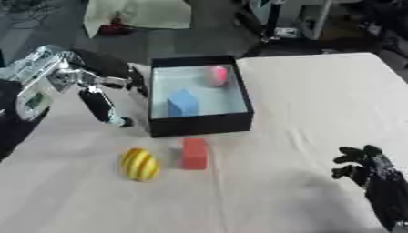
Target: Pick up objects on the table and place them in the box.
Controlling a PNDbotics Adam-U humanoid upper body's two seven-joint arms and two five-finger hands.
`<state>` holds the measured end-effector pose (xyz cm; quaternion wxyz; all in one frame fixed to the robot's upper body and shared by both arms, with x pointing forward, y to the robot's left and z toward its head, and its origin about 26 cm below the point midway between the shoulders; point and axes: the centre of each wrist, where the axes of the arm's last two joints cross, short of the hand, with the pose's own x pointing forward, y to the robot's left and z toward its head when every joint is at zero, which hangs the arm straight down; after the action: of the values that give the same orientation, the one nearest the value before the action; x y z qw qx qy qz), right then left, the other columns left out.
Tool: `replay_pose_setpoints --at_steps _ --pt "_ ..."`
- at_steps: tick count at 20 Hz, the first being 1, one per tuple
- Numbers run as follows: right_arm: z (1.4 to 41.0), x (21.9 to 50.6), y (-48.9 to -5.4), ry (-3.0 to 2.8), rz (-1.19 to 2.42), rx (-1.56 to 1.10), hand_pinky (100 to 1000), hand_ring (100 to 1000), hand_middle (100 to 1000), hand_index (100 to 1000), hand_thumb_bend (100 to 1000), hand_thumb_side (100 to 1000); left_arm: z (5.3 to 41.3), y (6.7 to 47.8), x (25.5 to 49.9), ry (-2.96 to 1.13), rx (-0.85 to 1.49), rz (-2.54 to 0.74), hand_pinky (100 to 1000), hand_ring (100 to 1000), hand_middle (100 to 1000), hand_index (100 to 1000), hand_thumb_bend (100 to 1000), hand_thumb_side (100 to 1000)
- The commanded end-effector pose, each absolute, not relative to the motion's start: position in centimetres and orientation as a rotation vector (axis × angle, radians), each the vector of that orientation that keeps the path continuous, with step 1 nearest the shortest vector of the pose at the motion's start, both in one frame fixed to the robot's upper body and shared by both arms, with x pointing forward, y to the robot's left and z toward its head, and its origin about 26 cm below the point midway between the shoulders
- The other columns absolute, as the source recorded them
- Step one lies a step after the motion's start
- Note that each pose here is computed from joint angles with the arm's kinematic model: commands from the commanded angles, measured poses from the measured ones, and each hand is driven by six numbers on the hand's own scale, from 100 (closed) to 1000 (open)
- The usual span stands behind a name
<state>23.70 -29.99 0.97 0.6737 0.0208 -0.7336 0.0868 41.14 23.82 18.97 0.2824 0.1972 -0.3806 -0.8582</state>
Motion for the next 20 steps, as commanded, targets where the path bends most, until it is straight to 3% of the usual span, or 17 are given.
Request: replay_pose_setpoints --at_steps 1,11,20 --pt "1.6 23.8 -30.5 -1.665 0.22 0.025 745 516 601 763 100 1000 19.6 24.2 40.8 -0.926 0.453 -2.384 767 720 751 848 364 460" --pt "1.7 23.9 -30.4 -1.667 0.224 0.029 745 516 601 762 100 1000 16.5 23.0 40.3 -0.923 0.216 -2.317 772 738 771 859 338 422" --pt "1.7 24.0 -30.4 -1.671 0.226 0.033 745 516 601 762 100 1000 14.7 22.4 40.2 -0.875 0.209 -2.33 772 739 778 864 329 401"
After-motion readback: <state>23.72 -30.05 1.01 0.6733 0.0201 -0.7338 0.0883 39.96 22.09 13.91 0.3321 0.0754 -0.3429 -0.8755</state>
